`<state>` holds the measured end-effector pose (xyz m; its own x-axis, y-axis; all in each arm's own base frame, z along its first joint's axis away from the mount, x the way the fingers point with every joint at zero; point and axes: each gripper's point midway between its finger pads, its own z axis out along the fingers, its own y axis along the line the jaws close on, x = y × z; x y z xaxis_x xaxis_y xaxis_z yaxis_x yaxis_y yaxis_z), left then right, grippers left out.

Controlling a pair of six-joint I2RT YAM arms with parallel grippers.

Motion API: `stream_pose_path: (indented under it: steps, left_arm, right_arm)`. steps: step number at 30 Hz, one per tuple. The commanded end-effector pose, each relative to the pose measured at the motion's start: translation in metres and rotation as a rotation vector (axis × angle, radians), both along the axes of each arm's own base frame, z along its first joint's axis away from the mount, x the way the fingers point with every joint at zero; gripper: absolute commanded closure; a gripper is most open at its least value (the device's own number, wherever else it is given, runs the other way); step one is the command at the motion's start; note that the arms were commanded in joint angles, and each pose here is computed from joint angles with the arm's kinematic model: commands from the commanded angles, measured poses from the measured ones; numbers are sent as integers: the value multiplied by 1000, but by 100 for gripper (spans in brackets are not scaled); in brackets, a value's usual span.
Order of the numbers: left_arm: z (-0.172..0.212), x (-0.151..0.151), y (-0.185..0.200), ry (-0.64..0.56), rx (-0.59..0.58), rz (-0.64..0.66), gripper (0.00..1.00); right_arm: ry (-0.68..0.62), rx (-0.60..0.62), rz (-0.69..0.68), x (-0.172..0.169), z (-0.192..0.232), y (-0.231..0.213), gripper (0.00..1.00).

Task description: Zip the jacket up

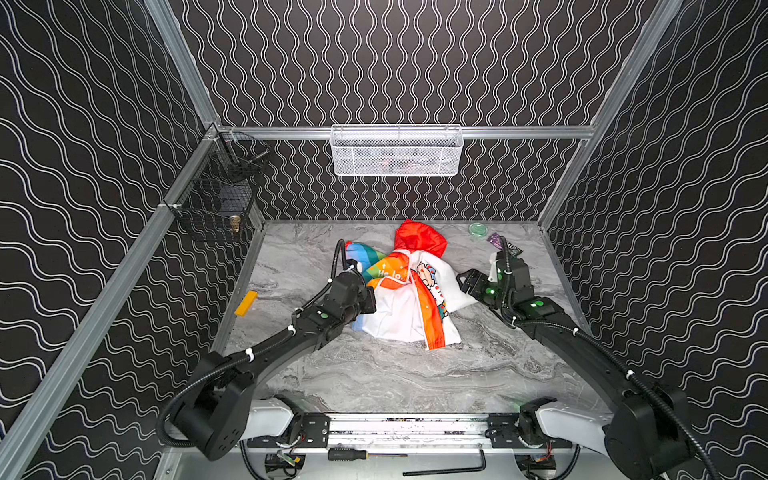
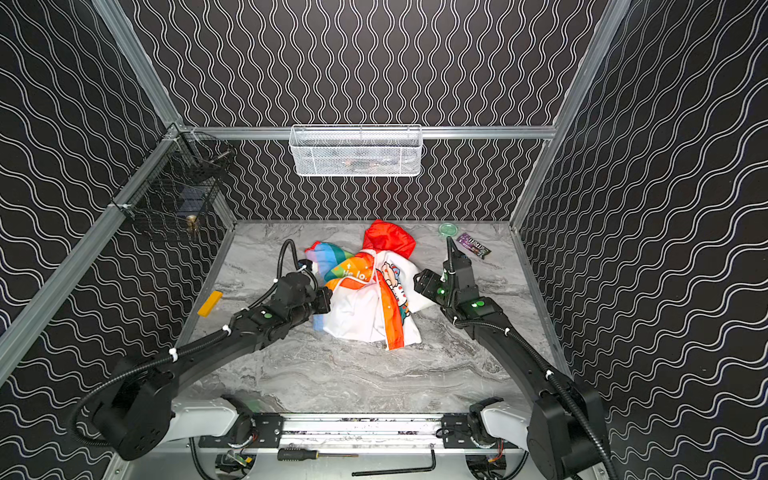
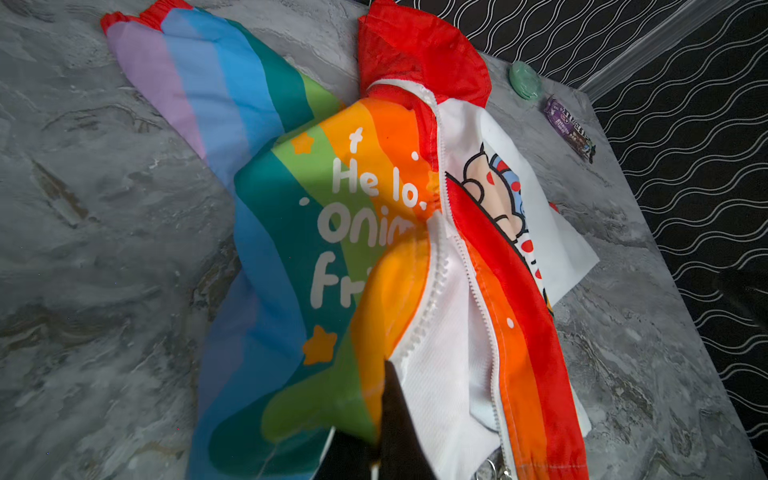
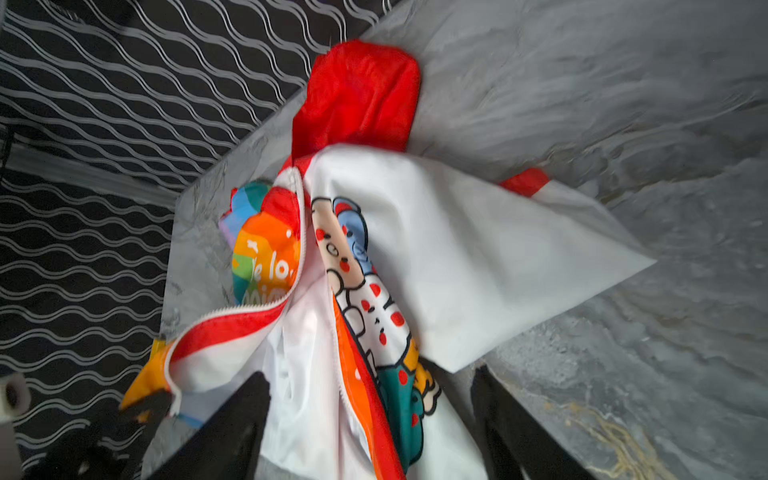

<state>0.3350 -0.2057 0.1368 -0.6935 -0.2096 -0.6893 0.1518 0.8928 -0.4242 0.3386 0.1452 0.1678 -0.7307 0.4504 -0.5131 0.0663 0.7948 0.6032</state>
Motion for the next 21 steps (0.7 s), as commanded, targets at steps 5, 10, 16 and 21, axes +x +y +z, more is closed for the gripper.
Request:
stream_pose_path:
  steps: [5, 10, 16, 21]
  left_arm:
    - [-27, -14, -8, 85, -90, -24, 100]
    - [-30, -22, -24, 80, -190, -111, 100]
    - [-46, -27, -29, 128, -246, -116, 100]
    - [-46, -32, -27, 132, -273, -110, 100]
  right_arm:
    - [112, 186, 220, -45, -20, 42, 35]
    - [162, 192, 320, -80, -28, 71, 40]
    - [251, 187, 358, -112, -60, 93, 47]
    - [307, 181, 343, -123, -88, 97, 48]
